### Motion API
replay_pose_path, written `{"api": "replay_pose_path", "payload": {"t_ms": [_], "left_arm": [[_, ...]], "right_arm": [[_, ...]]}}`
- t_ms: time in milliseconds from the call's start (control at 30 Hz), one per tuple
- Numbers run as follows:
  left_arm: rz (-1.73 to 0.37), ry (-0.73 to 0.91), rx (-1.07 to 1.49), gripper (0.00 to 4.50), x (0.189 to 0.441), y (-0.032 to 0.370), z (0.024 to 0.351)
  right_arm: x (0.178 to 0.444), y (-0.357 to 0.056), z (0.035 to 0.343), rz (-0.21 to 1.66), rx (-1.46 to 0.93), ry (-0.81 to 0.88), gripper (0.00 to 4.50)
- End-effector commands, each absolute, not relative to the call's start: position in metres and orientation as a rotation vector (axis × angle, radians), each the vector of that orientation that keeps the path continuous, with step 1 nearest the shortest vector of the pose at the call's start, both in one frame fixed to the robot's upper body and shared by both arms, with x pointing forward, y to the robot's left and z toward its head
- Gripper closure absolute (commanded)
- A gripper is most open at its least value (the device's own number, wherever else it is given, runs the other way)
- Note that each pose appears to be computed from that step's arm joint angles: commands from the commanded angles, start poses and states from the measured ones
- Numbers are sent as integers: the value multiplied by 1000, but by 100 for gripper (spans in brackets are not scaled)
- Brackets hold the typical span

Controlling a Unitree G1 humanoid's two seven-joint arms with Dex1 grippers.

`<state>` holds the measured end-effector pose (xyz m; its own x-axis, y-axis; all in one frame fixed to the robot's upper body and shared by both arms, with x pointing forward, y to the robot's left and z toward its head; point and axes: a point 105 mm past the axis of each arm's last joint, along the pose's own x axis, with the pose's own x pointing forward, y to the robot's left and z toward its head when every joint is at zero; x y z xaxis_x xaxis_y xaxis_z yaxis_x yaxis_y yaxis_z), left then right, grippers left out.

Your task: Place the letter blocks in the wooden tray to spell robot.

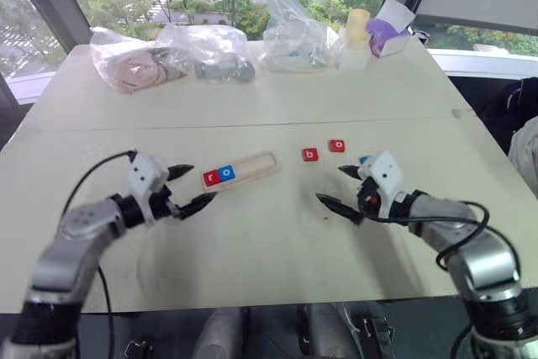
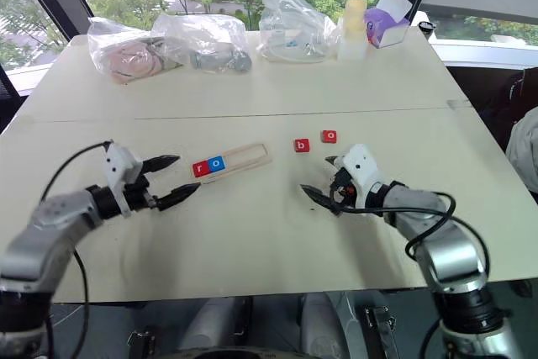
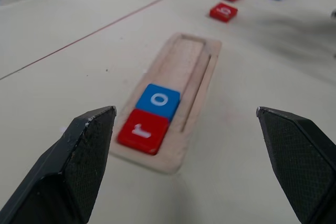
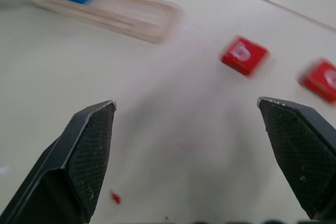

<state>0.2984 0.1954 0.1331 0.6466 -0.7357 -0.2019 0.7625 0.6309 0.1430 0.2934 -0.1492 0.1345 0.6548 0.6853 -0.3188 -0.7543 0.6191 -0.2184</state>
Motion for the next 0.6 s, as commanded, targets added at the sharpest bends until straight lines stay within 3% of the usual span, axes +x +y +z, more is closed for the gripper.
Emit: {"api": "replay_pose_path", "payload": {"t_ms": [33, 267, 600], "left_arm": [[-1002, 161, 257, 0, 302, 195, 134], [-1162, 219, 361, 0, 332, 194, 132], [-1204, 275, 417, 0, 357, 191, 113]], "right_arm": [[284, -135, 148, 959, -399, 176, 3], [272, -120, 163, 1038, -409, 146, 3], [264, -116, 169, 1017, -415, 137, 3]]}}
